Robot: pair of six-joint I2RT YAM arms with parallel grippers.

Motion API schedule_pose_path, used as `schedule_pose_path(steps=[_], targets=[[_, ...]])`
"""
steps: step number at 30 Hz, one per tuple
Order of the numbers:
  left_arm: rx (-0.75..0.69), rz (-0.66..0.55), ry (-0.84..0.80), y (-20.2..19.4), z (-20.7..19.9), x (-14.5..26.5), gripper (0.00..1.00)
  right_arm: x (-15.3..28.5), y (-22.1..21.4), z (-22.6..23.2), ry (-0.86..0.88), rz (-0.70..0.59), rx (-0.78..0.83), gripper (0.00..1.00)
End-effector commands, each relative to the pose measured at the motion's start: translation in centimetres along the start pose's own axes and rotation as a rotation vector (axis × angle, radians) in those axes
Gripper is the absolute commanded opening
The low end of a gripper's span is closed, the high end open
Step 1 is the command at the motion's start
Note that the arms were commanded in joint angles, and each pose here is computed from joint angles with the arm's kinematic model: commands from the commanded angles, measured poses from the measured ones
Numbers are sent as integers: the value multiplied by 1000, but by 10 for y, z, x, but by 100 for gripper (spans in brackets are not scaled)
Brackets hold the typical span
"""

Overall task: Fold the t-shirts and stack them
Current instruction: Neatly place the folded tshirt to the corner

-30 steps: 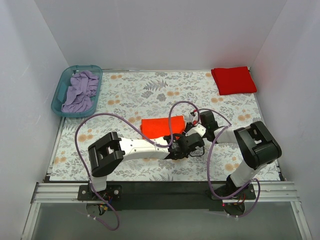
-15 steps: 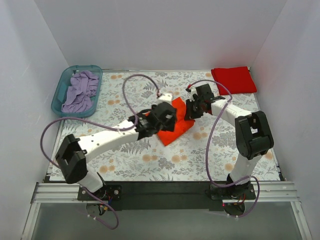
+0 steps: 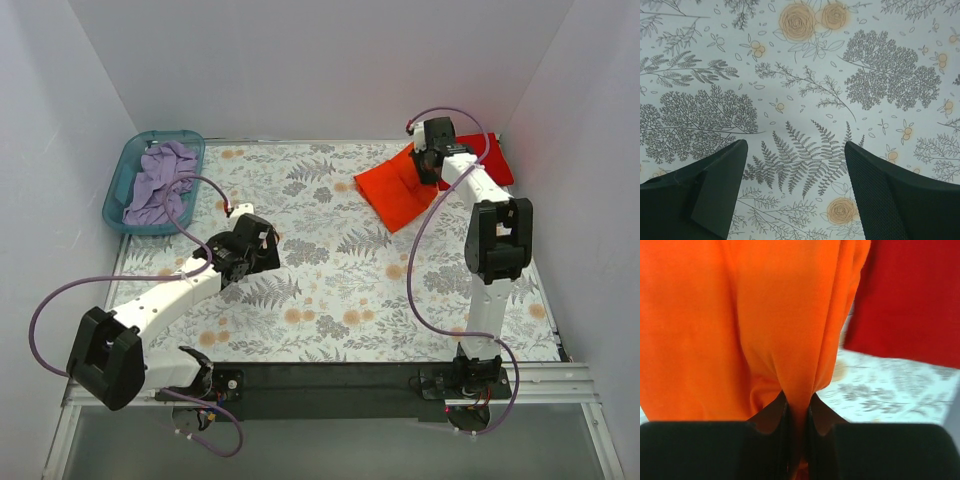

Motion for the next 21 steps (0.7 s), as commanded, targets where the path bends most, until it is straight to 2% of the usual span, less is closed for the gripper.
schedule_pose_path(steps=[1,9,15,21], targets=[[28,27,-40,-9,-7,-4,79,6,46,-35,-167,-108,105,1],[55,222,-55,-50,-16,-19,81,-5,94,-71,-290,-250,77,1],[27,273,-59,-54,-18,-22,81,-7,121,-89,-365,-351,44,1],[21,321,-93,-58,-26,-26,80,-8,131,-110,-376,-402,-37,1]])
Point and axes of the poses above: each gripper's point midway between its finger pads, its own x axis back along the fingers, its own z axis along the line the jaws close on, y = z × x, the point moved 4 cm from there along x, back along the fingers, and after that the axes turned 15 degrees about -x, right-handed, at the moved point
